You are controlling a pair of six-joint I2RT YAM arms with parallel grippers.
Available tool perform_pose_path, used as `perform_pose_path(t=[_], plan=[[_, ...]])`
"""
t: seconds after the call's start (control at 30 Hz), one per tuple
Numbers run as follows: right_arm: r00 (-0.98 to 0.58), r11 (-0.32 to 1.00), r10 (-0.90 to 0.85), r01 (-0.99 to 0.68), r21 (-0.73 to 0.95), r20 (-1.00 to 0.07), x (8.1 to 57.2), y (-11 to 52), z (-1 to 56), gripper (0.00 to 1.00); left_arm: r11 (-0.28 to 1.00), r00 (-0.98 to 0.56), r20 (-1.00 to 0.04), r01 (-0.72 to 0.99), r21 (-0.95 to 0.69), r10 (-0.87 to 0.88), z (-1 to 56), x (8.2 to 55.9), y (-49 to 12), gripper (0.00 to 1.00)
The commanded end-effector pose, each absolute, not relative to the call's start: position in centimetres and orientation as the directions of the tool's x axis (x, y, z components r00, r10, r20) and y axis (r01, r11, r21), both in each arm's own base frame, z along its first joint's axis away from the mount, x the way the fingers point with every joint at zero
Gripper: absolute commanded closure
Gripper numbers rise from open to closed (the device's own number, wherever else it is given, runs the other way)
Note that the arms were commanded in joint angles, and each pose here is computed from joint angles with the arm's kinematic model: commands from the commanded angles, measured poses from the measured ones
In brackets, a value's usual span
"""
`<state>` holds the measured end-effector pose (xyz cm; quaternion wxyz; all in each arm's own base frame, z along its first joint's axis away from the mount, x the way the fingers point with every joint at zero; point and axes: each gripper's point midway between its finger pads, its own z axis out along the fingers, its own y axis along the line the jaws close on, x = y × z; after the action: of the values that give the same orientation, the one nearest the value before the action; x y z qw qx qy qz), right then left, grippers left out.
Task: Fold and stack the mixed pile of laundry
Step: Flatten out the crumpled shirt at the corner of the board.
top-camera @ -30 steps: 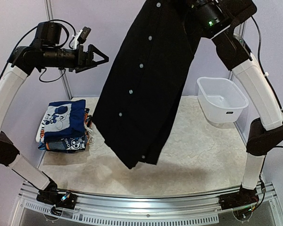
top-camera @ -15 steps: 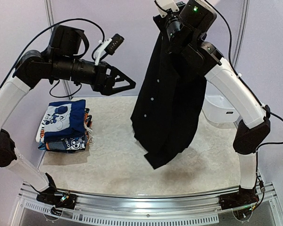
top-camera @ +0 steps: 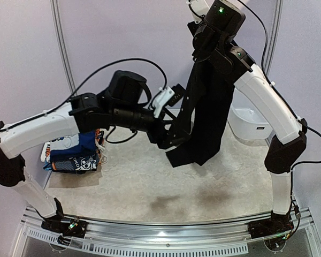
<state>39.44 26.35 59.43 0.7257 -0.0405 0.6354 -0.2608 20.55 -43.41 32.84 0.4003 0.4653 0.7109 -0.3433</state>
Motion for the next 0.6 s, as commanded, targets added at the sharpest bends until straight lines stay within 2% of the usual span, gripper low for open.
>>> perform_pose_path(t=[0.0,0.23,0.57], plan=[[-0.015,0.844,-0.411,0.373,-0.386,-0.912,39.7,24.9,58.3,1.0,0.319,-0.16,-0.867,0.948,-0.001,0.472,27.6,22.4,-46.3,0.12],[-0.076,0.823,-0.437,0.369,-0.433,-0.896,40.4,24.2,56.3,1.0,0.394,-0.258,-0.716,0.919,0.027,0.649,17.9,24.7,-43.8,0.16],[-0.111,0.841,-0.41,0.339,-0.422,-0.905,40.8,22.8,54.3,1.0,0.488,-0.416,-0.571,0.872,-0.031,0.708,9.2,29.0,-39.8,0.2]])
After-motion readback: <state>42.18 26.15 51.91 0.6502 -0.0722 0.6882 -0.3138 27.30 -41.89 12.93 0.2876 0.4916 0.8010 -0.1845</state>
